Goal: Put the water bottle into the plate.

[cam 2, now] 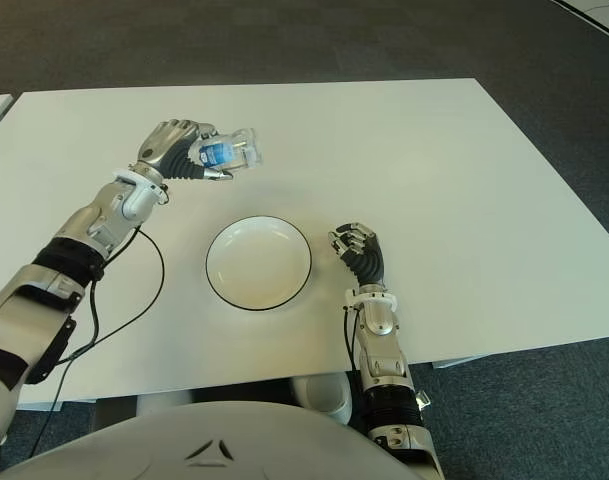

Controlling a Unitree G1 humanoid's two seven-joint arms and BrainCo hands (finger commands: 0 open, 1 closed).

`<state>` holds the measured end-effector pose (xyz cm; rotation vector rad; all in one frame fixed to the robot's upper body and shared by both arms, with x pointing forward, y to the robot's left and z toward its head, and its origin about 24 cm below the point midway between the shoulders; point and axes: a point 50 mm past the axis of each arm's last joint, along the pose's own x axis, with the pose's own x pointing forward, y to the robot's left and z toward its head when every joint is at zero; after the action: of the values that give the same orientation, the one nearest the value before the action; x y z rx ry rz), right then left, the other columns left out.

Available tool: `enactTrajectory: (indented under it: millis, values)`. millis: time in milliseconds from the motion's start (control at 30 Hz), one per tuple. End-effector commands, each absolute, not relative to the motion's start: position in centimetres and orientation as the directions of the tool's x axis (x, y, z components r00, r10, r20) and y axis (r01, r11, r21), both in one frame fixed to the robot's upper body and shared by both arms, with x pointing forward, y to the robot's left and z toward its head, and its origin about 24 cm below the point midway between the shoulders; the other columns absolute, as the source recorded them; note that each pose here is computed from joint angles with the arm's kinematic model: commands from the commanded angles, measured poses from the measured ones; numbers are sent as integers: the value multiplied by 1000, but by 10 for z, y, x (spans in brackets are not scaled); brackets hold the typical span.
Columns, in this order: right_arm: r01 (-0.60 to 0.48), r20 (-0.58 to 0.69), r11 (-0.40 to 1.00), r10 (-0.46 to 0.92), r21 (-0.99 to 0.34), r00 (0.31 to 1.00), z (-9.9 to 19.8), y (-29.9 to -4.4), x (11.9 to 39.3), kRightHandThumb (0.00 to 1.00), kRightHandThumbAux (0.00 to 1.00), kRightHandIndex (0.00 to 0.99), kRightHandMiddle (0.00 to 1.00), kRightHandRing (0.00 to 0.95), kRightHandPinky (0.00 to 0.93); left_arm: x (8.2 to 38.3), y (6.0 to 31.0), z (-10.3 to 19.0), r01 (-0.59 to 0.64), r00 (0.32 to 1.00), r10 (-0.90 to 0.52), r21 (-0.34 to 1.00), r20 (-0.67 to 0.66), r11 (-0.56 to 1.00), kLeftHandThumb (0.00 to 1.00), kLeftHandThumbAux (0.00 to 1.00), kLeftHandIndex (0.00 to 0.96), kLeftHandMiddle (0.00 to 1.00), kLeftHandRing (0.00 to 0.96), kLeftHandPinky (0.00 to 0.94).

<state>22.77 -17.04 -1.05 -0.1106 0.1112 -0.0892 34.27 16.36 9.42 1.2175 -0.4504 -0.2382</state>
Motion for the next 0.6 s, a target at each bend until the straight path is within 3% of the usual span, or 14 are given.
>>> enactTrajectory:
  millis: [33, 300, 600]
  values:
    - [82, -178, 992, -99, -100, 979, -23, -171, 220, 704, 728, 435, 651, 645, 646, 329, 155, 93, -27, 862, -464, 931, 206, 364, 850, 669, 395, 542, 857, 841]
    - [89, -174, 991, -105, -99, 979, -22, -170, 219, 704, 728, 434, 646, 638, 643, 310, 143, 82, 74, 825, -550, 938, 134, 339, 850, 669, 395, 541, 854, 821]
    - [94, -175, 990, -111, -104, 978, -22, -171, 218, 704, 728, 434, 642, 642, 652, 293, 134, 57, 164, 759, -651, 965, 9, 204, 849, 670, 394, 541, 849, 838]
